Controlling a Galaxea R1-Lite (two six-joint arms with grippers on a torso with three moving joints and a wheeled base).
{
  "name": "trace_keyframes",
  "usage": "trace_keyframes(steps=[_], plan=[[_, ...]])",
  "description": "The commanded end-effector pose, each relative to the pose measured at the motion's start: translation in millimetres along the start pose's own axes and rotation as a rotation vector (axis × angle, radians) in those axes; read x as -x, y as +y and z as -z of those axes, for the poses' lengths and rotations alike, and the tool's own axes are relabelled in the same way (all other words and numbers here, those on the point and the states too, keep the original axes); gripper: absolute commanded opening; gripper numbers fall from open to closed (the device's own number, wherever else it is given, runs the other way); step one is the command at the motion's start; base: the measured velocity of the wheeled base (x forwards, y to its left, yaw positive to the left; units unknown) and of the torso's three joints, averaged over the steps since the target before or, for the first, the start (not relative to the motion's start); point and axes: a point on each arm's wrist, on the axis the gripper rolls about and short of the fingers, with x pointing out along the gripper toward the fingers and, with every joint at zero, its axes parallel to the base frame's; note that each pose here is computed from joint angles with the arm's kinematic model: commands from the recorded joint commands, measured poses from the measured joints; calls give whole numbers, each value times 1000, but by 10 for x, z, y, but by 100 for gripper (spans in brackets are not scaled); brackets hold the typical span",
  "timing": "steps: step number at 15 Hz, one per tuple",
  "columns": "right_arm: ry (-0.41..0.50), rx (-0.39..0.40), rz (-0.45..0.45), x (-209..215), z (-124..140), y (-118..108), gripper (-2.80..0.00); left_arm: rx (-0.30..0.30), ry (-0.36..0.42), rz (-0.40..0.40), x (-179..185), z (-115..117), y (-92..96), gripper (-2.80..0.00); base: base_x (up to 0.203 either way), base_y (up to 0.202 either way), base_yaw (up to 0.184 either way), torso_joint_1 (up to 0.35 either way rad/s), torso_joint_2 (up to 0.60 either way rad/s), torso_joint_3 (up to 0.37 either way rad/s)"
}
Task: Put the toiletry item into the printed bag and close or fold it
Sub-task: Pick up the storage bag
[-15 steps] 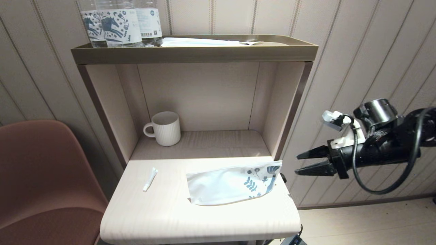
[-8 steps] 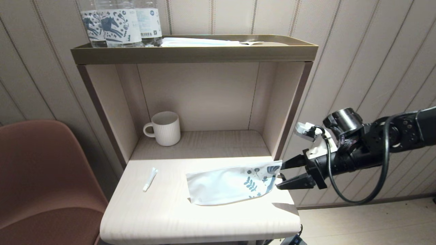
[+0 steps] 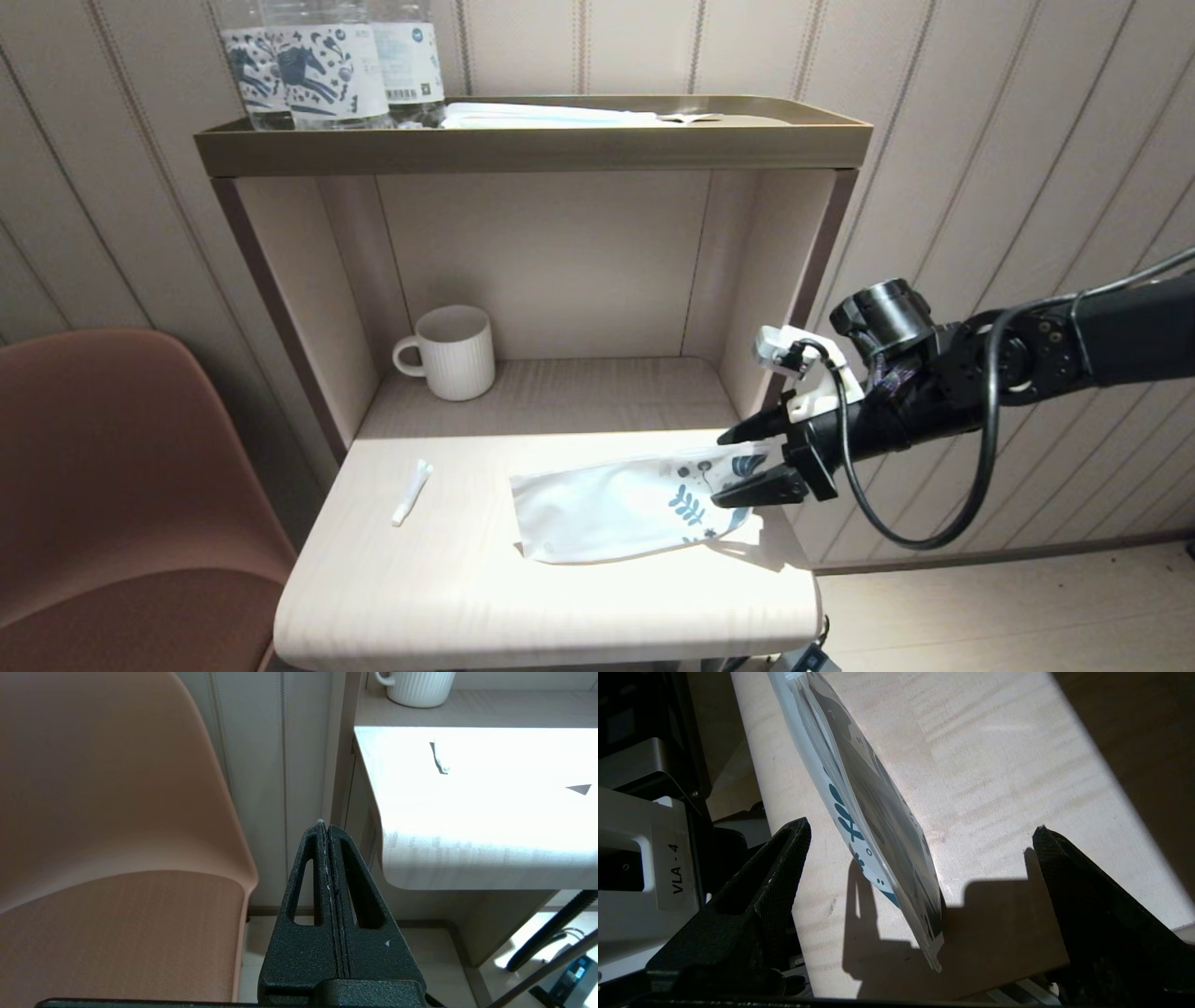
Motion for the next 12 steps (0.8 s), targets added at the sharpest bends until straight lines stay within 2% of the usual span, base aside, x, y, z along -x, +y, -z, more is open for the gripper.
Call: trace_keyframes(steps=[1, 12], plan=[[6, 6, -25, -94, -3, 3, 0, 2, 0, -2, 0, 0, 0, -280, 0, 0, 0, 0, 0, 0], [-3, 14, -25, -138, 45, -19, 0, 2, 0, 0, 0, 0, 0, -280, 0, 0, 0, 0, 0, 0]])
